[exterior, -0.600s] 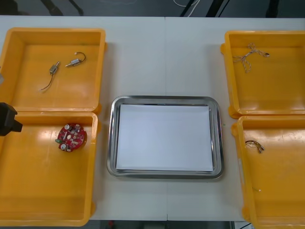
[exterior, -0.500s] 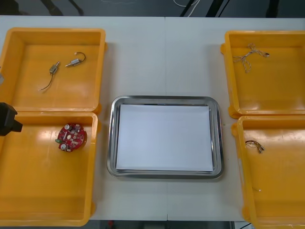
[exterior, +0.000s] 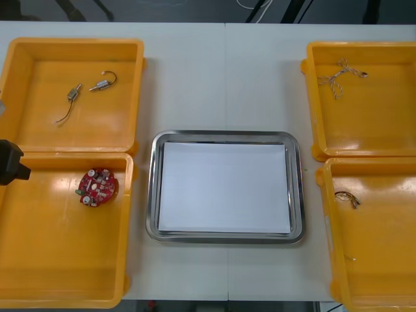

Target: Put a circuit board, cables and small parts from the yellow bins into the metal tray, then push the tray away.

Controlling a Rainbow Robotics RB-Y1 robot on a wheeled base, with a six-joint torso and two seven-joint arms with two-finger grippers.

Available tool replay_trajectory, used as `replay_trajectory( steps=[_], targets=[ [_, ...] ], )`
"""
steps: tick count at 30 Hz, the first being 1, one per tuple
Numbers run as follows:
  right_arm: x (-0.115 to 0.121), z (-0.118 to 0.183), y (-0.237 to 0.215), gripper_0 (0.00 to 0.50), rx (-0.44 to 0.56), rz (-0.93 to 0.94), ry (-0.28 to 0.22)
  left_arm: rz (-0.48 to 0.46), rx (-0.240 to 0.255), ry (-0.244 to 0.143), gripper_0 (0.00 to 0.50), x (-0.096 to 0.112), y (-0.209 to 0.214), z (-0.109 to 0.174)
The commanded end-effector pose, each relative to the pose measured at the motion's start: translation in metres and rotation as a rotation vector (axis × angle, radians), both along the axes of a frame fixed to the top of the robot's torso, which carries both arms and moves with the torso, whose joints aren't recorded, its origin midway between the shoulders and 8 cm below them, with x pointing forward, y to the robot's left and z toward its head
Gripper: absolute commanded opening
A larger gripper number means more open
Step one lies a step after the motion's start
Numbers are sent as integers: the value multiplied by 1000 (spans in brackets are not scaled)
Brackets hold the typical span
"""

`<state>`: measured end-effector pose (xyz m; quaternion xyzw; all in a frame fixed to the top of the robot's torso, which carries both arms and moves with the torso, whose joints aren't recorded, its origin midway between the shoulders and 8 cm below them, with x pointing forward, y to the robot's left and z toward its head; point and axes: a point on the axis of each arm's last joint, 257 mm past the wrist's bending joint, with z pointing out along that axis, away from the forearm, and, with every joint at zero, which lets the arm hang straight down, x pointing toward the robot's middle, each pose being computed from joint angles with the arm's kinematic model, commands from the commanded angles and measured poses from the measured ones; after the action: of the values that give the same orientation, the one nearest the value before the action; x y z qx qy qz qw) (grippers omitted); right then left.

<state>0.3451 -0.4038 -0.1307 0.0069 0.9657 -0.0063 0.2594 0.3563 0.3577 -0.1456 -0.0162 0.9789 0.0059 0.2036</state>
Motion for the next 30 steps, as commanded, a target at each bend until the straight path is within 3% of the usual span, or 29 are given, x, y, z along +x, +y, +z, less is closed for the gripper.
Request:
replay_trajectory(
  steps=[1, 30],
  targets=[
    [5, 16, -1, 500, -85, 70, -26, -47, 47, -25, 500, -1, 7, 9],
    [5, 16, -1, 500, -85, 70, -26, -47, 47, -25, 500, -1, 7, 9]
  ],
)
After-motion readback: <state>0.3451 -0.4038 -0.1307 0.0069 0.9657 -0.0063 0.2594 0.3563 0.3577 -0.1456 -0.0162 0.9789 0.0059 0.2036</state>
